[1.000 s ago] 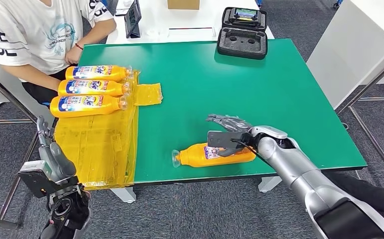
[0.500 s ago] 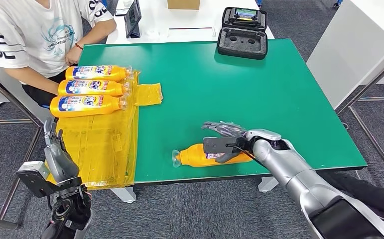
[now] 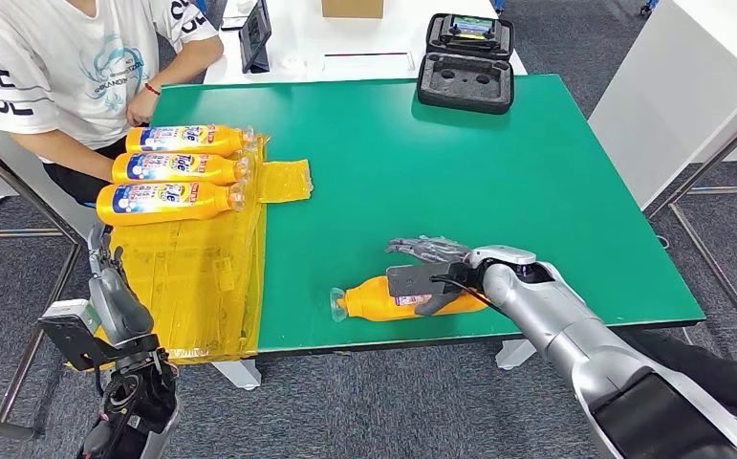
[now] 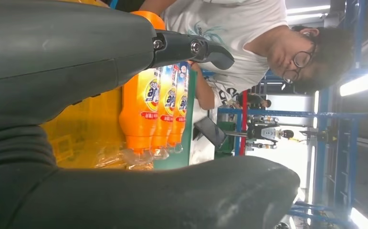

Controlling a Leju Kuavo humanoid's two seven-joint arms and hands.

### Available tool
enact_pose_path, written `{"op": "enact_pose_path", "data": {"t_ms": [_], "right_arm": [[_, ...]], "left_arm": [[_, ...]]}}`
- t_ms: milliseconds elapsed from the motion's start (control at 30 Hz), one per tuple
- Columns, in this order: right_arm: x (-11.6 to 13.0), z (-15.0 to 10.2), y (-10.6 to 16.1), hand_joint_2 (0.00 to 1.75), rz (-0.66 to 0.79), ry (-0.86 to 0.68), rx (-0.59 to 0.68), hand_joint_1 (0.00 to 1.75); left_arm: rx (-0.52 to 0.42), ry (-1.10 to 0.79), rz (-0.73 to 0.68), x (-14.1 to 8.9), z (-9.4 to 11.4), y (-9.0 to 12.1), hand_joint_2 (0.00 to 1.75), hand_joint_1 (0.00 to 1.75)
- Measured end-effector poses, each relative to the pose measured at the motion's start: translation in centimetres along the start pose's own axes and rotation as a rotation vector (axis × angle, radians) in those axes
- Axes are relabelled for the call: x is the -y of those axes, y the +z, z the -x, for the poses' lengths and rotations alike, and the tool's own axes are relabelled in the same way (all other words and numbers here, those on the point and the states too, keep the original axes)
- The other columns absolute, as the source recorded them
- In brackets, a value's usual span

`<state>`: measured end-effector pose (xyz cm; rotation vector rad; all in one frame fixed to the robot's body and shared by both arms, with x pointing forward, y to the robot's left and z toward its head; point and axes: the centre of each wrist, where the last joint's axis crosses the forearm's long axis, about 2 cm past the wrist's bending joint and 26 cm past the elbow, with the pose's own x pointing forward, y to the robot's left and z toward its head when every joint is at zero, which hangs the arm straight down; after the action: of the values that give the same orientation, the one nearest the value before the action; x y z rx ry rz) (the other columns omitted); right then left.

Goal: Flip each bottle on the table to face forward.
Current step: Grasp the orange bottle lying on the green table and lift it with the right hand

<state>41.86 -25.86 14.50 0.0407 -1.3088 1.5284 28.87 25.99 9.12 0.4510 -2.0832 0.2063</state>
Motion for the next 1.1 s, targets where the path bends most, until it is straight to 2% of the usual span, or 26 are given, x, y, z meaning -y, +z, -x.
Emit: {"op": "enact_pose_path", "data": {"t_ms": [533, 1100], "right_arm": [[-0.2, 1.0, 0.1, 1.75, -0.059, 0.007, -0.036, 0.00], [-1.0, 2.0, 0.6, 1.75, -0.070, 0.023, -0.104, 0.00]], "left_arm": [[-0.012, -0.005, -0.026, -0.4, 0.2, -0.1, 0.00, 0.00], [-0.017, 0.006, -0.003, 0.1, 0.6, -0.7, 0.00, 0.00]]}}
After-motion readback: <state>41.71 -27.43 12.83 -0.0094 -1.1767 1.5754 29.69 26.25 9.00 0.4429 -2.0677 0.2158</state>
